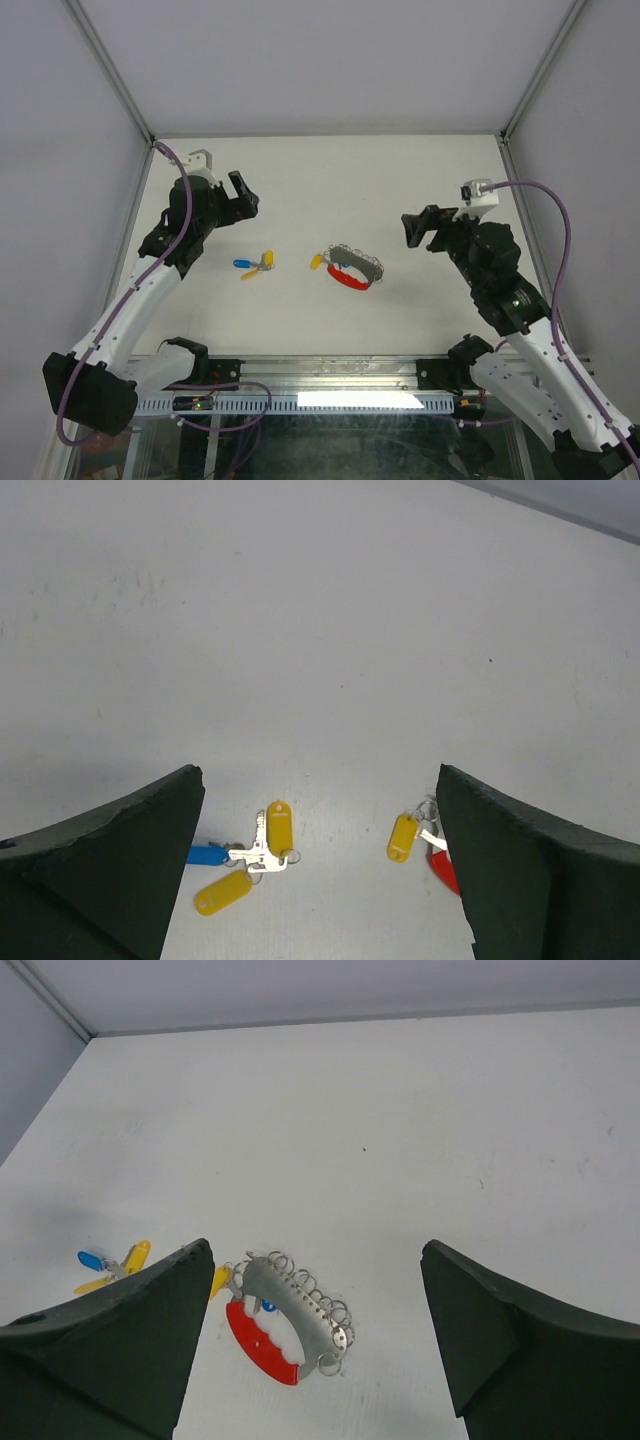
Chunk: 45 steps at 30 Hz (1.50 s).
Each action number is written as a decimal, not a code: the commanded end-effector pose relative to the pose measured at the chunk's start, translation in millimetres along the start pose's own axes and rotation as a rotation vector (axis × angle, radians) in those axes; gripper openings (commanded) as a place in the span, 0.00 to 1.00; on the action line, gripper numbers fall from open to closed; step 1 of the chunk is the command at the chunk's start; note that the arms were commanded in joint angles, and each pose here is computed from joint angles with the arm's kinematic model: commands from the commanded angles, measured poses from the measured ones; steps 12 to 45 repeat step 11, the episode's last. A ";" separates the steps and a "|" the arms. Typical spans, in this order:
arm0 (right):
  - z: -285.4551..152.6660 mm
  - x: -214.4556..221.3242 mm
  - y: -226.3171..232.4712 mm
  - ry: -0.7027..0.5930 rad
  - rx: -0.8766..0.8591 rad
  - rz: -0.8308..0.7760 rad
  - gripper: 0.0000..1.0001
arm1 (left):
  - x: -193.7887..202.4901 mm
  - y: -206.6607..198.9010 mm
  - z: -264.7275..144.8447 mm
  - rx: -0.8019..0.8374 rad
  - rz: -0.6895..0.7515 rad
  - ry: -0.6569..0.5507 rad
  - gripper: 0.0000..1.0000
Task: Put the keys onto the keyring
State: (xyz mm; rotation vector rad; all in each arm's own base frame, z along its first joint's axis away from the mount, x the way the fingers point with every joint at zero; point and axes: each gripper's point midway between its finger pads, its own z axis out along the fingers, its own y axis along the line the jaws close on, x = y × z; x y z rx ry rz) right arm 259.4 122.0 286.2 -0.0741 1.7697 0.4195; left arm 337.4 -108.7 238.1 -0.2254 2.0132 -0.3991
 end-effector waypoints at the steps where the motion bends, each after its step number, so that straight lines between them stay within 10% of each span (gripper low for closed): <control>1: -8.9 8.2 -17.3 -0.031 0.060 -0.015 0.87 | -6.0 13.1 -5.8 -0.035 -0.010 -0.091 0.99; 45: 0.5 34.0 -20.3 0.003 0.058 -0.005 0.88 | 15.1 31.9 2.7 -0.081 -0.020 -0.107 0.99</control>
